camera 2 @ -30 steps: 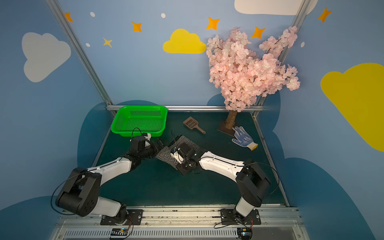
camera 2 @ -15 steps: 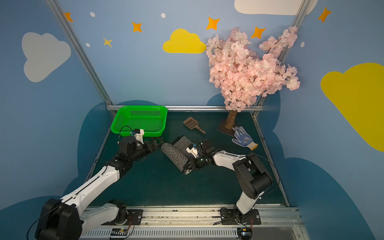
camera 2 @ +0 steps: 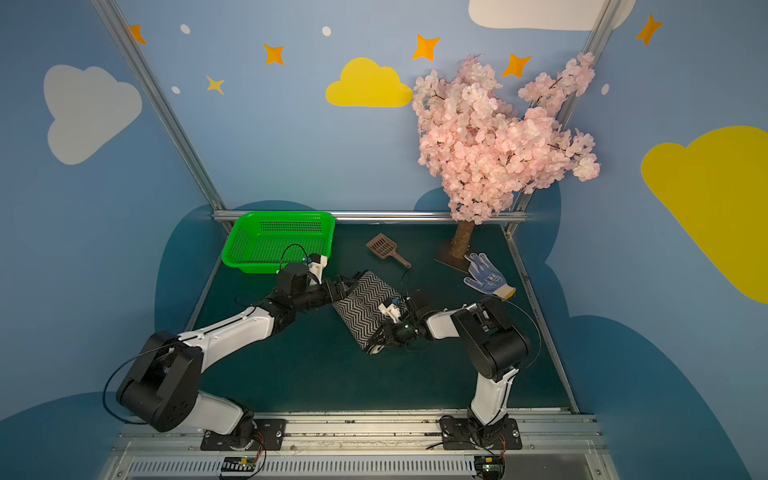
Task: Roll up the scarf and place it into the basket
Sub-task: Roll the scarf at the center of the board.
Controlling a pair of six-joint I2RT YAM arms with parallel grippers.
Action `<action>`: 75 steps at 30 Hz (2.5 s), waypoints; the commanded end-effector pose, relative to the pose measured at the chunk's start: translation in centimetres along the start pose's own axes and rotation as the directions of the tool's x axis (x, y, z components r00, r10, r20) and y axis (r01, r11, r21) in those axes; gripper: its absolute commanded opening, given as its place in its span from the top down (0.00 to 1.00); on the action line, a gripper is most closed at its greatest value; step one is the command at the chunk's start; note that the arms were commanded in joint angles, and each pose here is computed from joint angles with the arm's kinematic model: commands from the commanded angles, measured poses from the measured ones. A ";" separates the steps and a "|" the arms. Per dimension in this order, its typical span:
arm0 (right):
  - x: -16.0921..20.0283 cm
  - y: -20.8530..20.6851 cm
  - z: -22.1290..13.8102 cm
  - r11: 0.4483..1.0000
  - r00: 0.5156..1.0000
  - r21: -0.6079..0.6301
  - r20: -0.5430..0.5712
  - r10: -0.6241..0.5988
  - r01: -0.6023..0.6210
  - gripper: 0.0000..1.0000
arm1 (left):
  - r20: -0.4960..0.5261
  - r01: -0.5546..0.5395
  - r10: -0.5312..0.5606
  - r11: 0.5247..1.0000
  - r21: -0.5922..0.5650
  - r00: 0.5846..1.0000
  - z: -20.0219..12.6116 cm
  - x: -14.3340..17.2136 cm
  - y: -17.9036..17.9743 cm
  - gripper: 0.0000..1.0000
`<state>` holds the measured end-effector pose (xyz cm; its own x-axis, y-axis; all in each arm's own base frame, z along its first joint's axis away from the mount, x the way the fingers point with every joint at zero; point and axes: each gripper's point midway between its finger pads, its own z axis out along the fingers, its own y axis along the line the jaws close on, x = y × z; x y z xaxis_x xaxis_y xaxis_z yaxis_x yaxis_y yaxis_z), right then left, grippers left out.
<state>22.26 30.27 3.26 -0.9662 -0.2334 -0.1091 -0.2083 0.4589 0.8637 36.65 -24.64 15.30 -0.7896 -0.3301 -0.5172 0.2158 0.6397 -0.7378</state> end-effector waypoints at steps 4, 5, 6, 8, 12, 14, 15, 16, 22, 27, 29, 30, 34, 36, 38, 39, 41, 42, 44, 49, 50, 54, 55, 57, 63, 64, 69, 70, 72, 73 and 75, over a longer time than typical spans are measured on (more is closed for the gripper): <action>-0.5 -1.1 0.2 0.998 0.999 0.044 0.002 0.034 -0.034 0.70 | -0.016 0.031 -0.031 1.000 -0.004 0.999 3.2 0.0 1.4 0.00; -0.4 -1.0 0.1 0.998 1.000 0.049 0.002 0.030 -0.030 0.69 | -0.016 0.039 -0.040 0.999 -0.019 0.999 3.5 0.1 2.0 0.00; -0.5 -0.9 -0.1 0.998 1.000 0.064 0.004 0.022 -0.022 0.68 | -0.015 0.056 -0.057 0.997 -0.050 0.998 3.9 0.3 3.0 0.00; -0.6 -0.4 -0.6 0.995 1.000 0.095 0.006 -0.001 0.000 0.64 | -0.010 0.077 -0.078 0.993 -0.094 0.997 4.4 0.7 4.4 0.00; -1.2 1.7 -2.3 0.974 0.995 0.208 0.009 -0.096 0.092 0.46 | -0.010 0.121 -0.126 0.969 -0.215 0.992 5.2 1.8 7.6 0.00; -1.3 2.7 -3.1 0.951 0.990 0.280 -0.004 -0.139 0.135 0.38 | -0.020 0.140 -0.151 0.952 -0.271 0.988 5.4 2.5 9.0 0.00; -1.4 3.2 -3.6 0.934 0.986 0.321 -0.004 -0.167 0.159 0.33 | -0.023 0.152 -0.166 0.944 -0.294 0.986 5.4 2.8 9.6 0.00; -1.4 3.8 -4.1 0.915 0.980 0.358 -0.010 -0.196 0.187 0.29 | -0.023 0.159 -0.174 0.939 -0.305 0.984 5.4 3.0 10.0 0.00; -1.3 7.1 -6.5 0.718 0.911 0.597 -0.057 -0.408 0.359 0.16 | -0.036 0.185 -0.208 0.928 -0.325 0.978 5.5 3.9 10.7 0.00; -1.1 8.6 -6.6 0.432 0.804 0.764 -0.185 -0.565 0.479 0.13 | -0.050 0.201 -0.230 0.922 -0.330 0.972 5.6 4.1 10.7 0.00; -1.1 8.5 -6.2 0.308 0.761 0.799 -0.262 -0.594 0.516 0.12 | -0.054 0.204 -0.234 0.923 -0.326 0.971 5.7 4.0 10.5 0.00; -1.1 8.3 -5.9 0.232 0.735 0.812 -0.313 -0.601 0.535 0.11 | -0.061 0.205 -0.237 0.922 -0.328 0.970 5.8 4.1 10.4 0.00; -1.3 6.7 -4.0 -0.036 0.647 0.802 -0.506 -0.571 0.596 0.08 | -0.071 0.213 -0.249 0.920 -0.329 0.966 5.9 4.2 10.4 0.00; -1.2 6.4 -2.8 -0.132 0.603 0.778 -0.571 -0.557 0.615 0.08 | -0.074 0.215 -0.253 0.919 -0.331 0.965 5.9 4.4 10.5 0.00; -1.2 6.1 -1.6 -0.179 0.574 0.752 -0.614 -0.542 0.635 0.08 | -0.077 0.219 -0.257 0.918 -0.330 0.963 6.0 4.5 10.6 0.00; -1.4 5.8 -1.2 -0.198 0.569 0.745 -0.627 -0.532 0.637 0.08 | -0.079 0.222 -0.260 0.918 -0.328 0.962 6.1 4.5 10.6 0.00; -1.6 5.0 -0.6 -0.210 0.571 0.737 -0.643 -0.511 0.642 0.08 | -0.079 0.230 -0.268 0.918 -0.323 0.960 6.2 4.7 10.6 0.00; -1.7 4.5 -0.3 -0.211 0.570 0.731 -0.650 -0.502 0.649 0.08 | -0.082 0.233 -0.272 0.918 -0.321 0.959 6.3 4.8 10.7 0.00; -1.8 3.0 0.0 -0.202 0.582 0.725 -0.661 -0.474 0.659 0.08 | -0.082 0.244 -0.282 0.918 -0.312 0.956 6.4 4.9 10.7 0.00; -1.9 -0.6 -0.1 -0.183 0.617 0.728 -0.666 -0.419 0.661 0.08 | -0.081 0.261 -0.296 0.919 -0.294 0.952 6.4 5.1 10.7 0.00; -1.9 -1.1 -0.1 -0.173 0.625 0.731 -0.662 -0.412 0.660 0.09 | -0.081 0.264 -0.299 0.918 -0.295 0.951 6.3 5.2 10.8 0.00; -1.7 -3.4 0.2 -0.118 0.645 0.724 -0.667 -0.372 0.680 0.24 | -0.067 0.281 -0.313 0.914 -0.293 0.947 6.0 5.1 11.1 0.00; -1.5 -3.7 0.4 -0.102 0.646 0.719 -0.671 -0.364 0.688 0.31 | -0.063 0.284 -0.315 0.913 -0.292 0.947 5.8 5.0 11.2 0.00; -0.9 -4.4 1.1 -0.041 0.650 0.707 -0.670 -0.358 0.706 0.47 | -0.054 0.293 -0.321 0.910 -0.293 0.945 5.5 5.0 11.5 0.00; 1.0 -3.2 3.1 0.275 0.702 0.656 -0.577 -0.418 0.703 0.70 | -0.023 0.377 -0.393 0.895 -0.237 0.919 3.7 4.5 12.3 0.00; 1.2 -2.5 3.1 0.321 0.711 0.642 -0.556 -0.430 0.696 0.70 | -0.019 0.378 -0.393 0.895 -0.236 0.919 3.4 4.4 12.4 0.00; 1.5 2.6 3.1 0.558 0.764 0.522 -0.430 -0.481 0.645 0.70 | 0.033 0.374 -0.376 0.903 -0.213 0.926 1.2 3.0 11.8 0.00; 1.4 3.7 2.9 0.601 0.776 0.491 -0.404 -0.484 0.631 0.69 | 0.045 0.371 -0.370 0.905 -0.209 0.928 0.7 2.6 11.5 0.00; 1.4 6.0 2.5 0.702 0.805 0.397 -0.345 -0.483 0.592 0.68 | 0.069 0.360 -0.353 0.911 -0.201 0.933 -0.4 1.7 10.7 0.00; 1.4 7.0 2.3 0.749 0.821 0.345 -0.320 -0.473 0.566 0.68 | 0.082 0.353 -0.344 0.915 -0.196 0.935 -1.0 1.3 10.3 0.00; 1.1 8.9 1.6 0.818 0.850 0.253 -0.262 -0.457 0.517 0.68 | 0.116 0.335 -0.318 0.923 -0.188 0.941 -2.5 0.3 9.3 0.00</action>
<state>21.75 34.01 6.55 -0.6220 -0.6963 -0.3581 -0.7822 0.5728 0.2449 37.93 -18.65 8.96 -0.7615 -0.5810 -0.2873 -0.1361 0.5767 -0.8055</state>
